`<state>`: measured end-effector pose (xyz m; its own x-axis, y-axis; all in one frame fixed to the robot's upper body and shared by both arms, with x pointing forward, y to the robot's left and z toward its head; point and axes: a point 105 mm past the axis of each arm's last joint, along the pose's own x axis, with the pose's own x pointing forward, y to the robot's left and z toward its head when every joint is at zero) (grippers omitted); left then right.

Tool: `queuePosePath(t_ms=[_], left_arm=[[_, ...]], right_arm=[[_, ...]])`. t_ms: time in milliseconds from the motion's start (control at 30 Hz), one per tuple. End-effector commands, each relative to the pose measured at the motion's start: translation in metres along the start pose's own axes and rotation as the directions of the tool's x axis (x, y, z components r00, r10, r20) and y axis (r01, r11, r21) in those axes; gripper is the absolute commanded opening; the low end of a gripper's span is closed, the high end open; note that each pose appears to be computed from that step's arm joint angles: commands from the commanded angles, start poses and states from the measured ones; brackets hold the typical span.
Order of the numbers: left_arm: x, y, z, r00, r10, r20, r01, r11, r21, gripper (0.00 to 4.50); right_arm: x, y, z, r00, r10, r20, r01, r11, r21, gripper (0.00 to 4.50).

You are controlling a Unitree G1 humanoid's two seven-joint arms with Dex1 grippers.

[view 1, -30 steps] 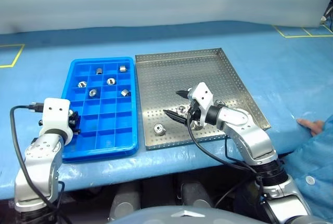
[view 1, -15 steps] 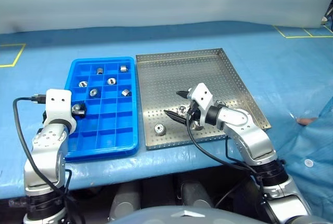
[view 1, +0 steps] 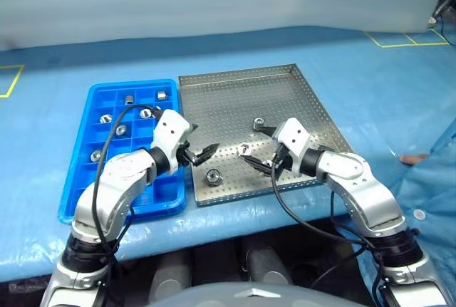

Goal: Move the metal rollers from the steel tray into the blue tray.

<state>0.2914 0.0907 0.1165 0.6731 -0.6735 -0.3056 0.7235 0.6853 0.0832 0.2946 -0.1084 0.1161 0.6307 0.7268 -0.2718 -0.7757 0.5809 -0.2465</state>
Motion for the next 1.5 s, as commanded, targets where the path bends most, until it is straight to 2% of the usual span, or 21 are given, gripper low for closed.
queuePosePath(t_ms=[33, 167, 400, 600, 700, 800, 1000, 1100, 1200, 1300, 1333, 1500], left_arm=[[0.006, -0.014, -0.005, 0.993, -0.098, -0.060, 0.103, 0.992, 0.070, 4.02], [0.005, -0.016, -0.022, 0.977, -0.131, -0.170, 0.153, 0.981, 0.121, 4.02], [0.004, -0.007, -0.045, 0.952, -0.105, -0.287, 0.150, 0.979, 0.140, 4.02], [0.013, -0.008, -0.055, 0.939, -0.111, -0.325, 0.159, 0.979, 0.126, 4.02], [0.014, -0.007, -0.057, 0.936, -0.110, -0.335, 0.161, 0.979, 0.129, 3.50], [0.012, -0.006, -0.061, 0.926, -0.105, -0.362, 0.165, 0.976, 0.140, 2.55], [0.008, -0.006, -0.066, 0.918, -0.105, -0.381, 0.174, 0.973, 0.152, 2.55], [0.010, 0.001, -0.063, 0.932, -0.071, -0.355, 0.133, 0.979, 0.155, 2.55], [0.012, 0.003, -0.059, 0.942, -0.058, -0.331, 0.110, 0.984, 0.141, 1.97], [0.012, 0.004, -0.058, 0.944, -0.051, -0.327, 0.101, 0.985, 0.138, 0.94], [0.012, 0.004, -0.058, 0.945, -0.044, -0.324, 0.093, 0.986, 0.138, 0.79], [0.010, 0.004, -0.058, 0.951, -0.047, -0.306, 0.084, 0.990, 0.109, 0.79]], right_arm=[[-0.011, -0.007, 0.010, 0.998, -0.066, 0.024, 0.067, 0.997, -0.035, 4.50], [-0.014, -0.004, 0.008, 0.996, -0.086, 0.024, 0.086, 0.996, -0.019, 4.50], [-0.013, -0.002, 0.009, 0.994, -0.102, 0.042, 0.103, 0.995, -0.003, 4.50], [-0.008, 0.000, 0.011, 0.994, -0.095, 0.055, 0.095, 0.995, -0.005, 4.50], [-0.008, -0.003, 0.014, 0.992, -0.110, 0.067, 0.110, 0.994, -0.009, 4.50], [-0.008, -0.004, 0.015, 0.991, -0.114, 0.069, 0.115, 0.993, -0.010, 4.50], [-0.006, -0.003, 0.015, 0.991, -0.111, 0.070, 0.112, 0.994, -0.014, 4.50], [-0.004, -0.003, 0.016, 0.992, -0.107, 0.072, 0.108, 0.994, -0.015, 4.50], [-0.004, -0.003, 0.016, 0.991, -0.108, 0.074, 0.109, 0.994, -0.016, 4.50], [-0.003, -0.003, 0.017, 0.991, -0.107, 0.077, 0.108, 0.994, -0.017, 4.50], [-0.003, -0.003, 0.018, 0.991, -0.106, 0.079, 0.108, 0.994, -0.018, 4.50], [0.000, -0.001, 0.015, 0.991, -0.110, 0.083, 0.110, 0.994, 0.000, 4.50]])
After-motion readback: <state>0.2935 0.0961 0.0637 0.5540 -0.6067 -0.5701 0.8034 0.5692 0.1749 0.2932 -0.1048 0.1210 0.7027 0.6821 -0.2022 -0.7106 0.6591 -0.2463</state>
